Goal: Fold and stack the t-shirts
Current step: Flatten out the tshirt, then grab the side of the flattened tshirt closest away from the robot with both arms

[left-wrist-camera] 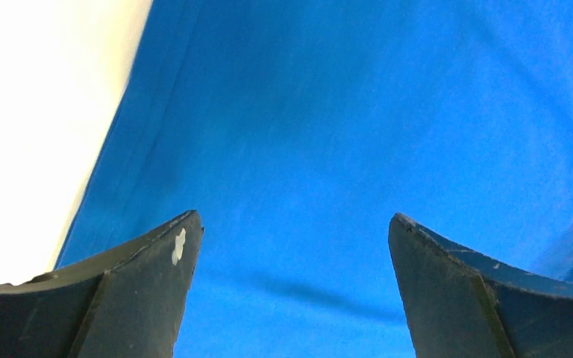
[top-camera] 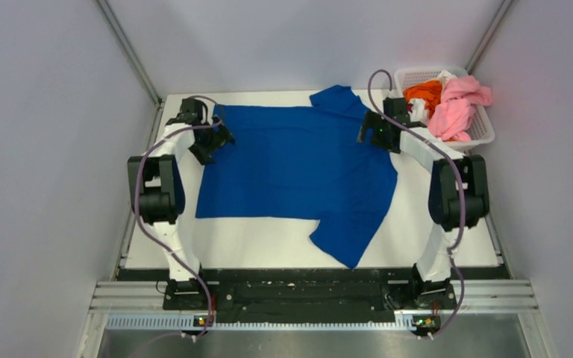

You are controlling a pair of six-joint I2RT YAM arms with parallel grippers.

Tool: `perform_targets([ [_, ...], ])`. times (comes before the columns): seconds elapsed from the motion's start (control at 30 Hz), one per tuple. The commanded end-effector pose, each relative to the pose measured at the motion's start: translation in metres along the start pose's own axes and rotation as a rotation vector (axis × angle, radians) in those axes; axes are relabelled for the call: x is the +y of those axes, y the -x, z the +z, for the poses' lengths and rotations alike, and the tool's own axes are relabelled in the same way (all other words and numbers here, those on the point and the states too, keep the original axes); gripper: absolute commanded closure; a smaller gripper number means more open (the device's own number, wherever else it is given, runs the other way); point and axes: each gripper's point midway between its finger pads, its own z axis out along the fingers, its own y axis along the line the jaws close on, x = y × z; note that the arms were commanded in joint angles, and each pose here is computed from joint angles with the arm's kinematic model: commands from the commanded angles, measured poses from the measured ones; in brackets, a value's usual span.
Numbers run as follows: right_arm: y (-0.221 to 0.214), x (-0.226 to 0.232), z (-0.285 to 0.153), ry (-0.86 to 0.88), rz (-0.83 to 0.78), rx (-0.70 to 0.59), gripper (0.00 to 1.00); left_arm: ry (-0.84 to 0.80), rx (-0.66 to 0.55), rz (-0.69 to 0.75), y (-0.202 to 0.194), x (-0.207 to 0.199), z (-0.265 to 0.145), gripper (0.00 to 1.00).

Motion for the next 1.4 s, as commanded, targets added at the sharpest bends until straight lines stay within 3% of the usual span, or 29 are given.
perform_targets([
  [0.0,0.051,0.003,-0.089,0.035,0.085,-0.291,0.01,0.035,-0.161,-0.002,-0.011,0.019,-0.082,0.01],
  [0.13,0.028,-0.022,-0.112,-0.021,0.19,-0.377,0.01,0.229,-0.167,-0.076,-0.062,0.085,-0.111,0.01],
  [0.27,0.011,-0.021,-0.12,0.014,0.188,-0.348,0.01,0.348,-0.18,-0.145,-0.095,0.13,-0.126,0.01],
  [0.33,0.004,-0.018,-0.118,0.035,0.177,-0.317,0.01,0.37,-0.189,-0.202,-0.106,0.147,-0.123,0.07],
  [0.6,-0.001,-0.008,-0.119,0.094,0.156,-0.294,0.01,0.307,-0.133,-0.336,-0.117,0.157,-0.086,0.34],
  [0.93,-0.002,-0.017,-0.12,0.041,0.155,-0.294,0.01,0.409,-0.084,-0.387,-0.129,0.179,-0.063,0.52],
  [1.0,-0.002,-0.019,-0.12,0.032,0.156,-0.296,0.01,0.407,-0.086,-0.387,-0.129,0.179,-0.063,0.63],
  [1.03,-0.002,-0.019,-0.119,0.03,0.155,-0.292,0.01,0.405,-0.085,-0.388,-0.13,0.179,-0.063,0.73],
  [1.07,-0.004,-0.02,-0.119,0.025,0.155,-0.285,0.01,0.406,-0.082,-0.388,-0.131,0.18,-0.063,0.91],
  [1.1,-0.005,-0.02,-0.119,0.022,0.152,-0.279,0.01,0.408,-0.082,-0.388,-0.131,0.18,-0.064,0.99],
  [1.37,-0.032,-0.001,-0.135,-0.096,-0.01,-0.223,0.02,0.391,-0.117,-0.363,-0.124,0.175,-0.076,1.0],
])
